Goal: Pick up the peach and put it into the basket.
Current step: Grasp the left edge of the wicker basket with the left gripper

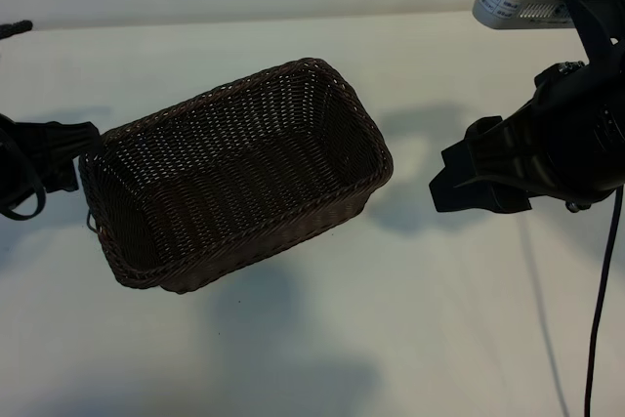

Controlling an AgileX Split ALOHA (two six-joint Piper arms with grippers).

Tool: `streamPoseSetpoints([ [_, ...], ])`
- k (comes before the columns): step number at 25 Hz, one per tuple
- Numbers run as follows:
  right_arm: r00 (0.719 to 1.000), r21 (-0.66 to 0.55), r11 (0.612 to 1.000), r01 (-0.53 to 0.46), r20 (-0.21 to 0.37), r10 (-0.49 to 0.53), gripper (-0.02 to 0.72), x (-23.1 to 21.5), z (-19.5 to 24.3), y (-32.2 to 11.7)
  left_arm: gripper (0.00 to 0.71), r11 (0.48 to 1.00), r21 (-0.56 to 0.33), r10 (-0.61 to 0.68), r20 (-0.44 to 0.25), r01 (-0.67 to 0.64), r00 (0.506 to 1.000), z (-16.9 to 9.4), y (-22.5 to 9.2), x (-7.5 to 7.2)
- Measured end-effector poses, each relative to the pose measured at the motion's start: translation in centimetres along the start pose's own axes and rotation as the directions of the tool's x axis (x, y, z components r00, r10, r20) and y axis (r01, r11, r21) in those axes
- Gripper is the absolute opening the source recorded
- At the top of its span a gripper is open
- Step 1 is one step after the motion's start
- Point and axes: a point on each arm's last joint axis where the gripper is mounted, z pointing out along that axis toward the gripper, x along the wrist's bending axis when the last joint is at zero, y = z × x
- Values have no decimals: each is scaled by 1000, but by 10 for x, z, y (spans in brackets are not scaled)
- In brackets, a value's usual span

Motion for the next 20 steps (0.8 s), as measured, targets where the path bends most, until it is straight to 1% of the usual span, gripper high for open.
streamPoseSetpoints([
  [2, 1000, 0, 1000, 0, 0, 0, 516, 0, 0, 0, 590, 999, 1, -34, 29, 34, 999, 8, -1, 0],
  [4, 1000, 0, 1000, 0, 0, 0, 516, 0, 0, 0, 586, 998, 22, -51, 40, 50, 998, 18, -1, -2],
  [7, 1000, 0, 1000, 0, 0, 0, 516, 0, 0, 0, 585, 995, 82, -65, 29, 62, 998, 40, 0, -7],
  [14, 1000, 0, 1000, 0, 0, 0, 516, 0, 0, 0, 585, 984, 161, -70, -2, 69, 998, 90, -1, -16],
  [20, 1000, 0, 1000, 0, 0, 0, 516, 0, 0, 0, 585, 977, 198, -84, 18, 79, 996, 120, -5, -22],
])
